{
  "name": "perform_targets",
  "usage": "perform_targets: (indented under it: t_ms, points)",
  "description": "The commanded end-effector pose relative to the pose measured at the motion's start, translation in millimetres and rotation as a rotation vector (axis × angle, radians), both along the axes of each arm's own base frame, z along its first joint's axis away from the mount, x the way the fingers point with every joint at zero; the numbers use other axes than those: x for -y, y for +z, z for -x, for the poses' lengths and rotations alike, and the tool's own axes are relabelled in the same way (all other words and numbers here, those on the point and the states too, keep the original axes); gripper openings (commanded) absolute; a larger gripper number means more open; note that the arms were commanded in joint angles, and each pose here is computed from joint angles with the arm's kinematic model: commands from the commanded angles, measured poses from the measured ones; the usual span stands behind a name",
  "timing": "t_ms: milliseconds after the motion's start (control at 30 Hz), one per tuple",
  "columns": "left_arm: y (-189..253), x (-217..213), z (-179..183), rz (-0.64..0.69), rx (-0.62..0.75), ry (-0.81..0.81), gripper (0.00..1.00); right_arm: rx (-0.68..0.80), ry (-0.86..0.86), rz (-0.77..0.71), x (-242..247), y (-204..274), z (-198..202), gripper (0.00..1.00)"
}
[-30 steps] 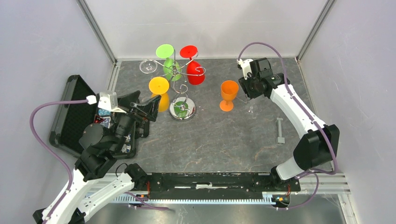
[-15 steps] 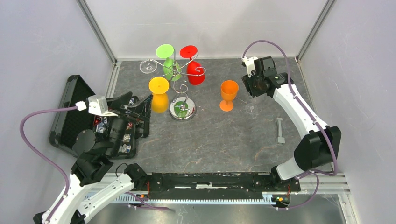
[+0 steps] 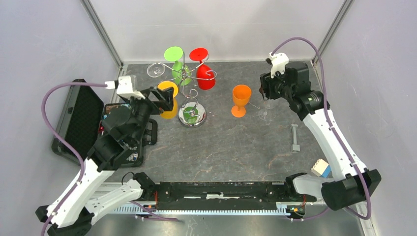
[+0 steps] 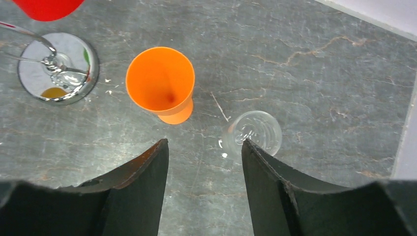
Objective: Take the wine glass off the wine glass rack
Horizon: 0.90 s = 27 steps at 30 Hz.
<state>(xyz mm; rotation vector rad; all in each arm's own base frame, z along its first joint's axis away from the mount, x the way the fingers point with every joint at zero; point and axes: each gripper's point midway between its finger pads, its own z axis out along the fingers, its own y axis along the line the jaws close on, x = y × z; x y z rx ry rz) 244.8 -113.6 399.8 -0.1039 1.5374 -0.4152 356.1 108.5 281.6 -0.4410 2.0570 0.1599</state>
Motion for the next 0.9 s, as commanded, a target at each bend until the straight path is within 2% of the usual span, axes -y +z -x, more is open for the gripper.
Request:
perform_targets:
  t_ms: [0, 267, 433, 633, 867]
  points:
    - [23, -2, -13, 0.031, -0.033, 0.04, 1.0, 0.053, 0.037, -0.096, -12, 11, 8, 0.62]
    - [29, -22, -47, 0.059, -0.137, 0.06, 1.0, 0.09, 0.054, -0.115, -10, 13, 24, 0.63]
    - [16, -32, -60, 0.129, -0.22, 0.011, 0.9, 0.074, 0.061, -0.143, -13, 2, 32, 0.63]
    - [-2, -42, -57, 0.23, -0.309, -0.075, 0.76, 0.061, 0.067, -0.141, -12, -10, 40, 0.62]
    - [-11, -29, -43, 0.315, -0.358, -0.183, 0.74, 0.068, 0.077, -0.136, -11, -16, 46, 0.62]
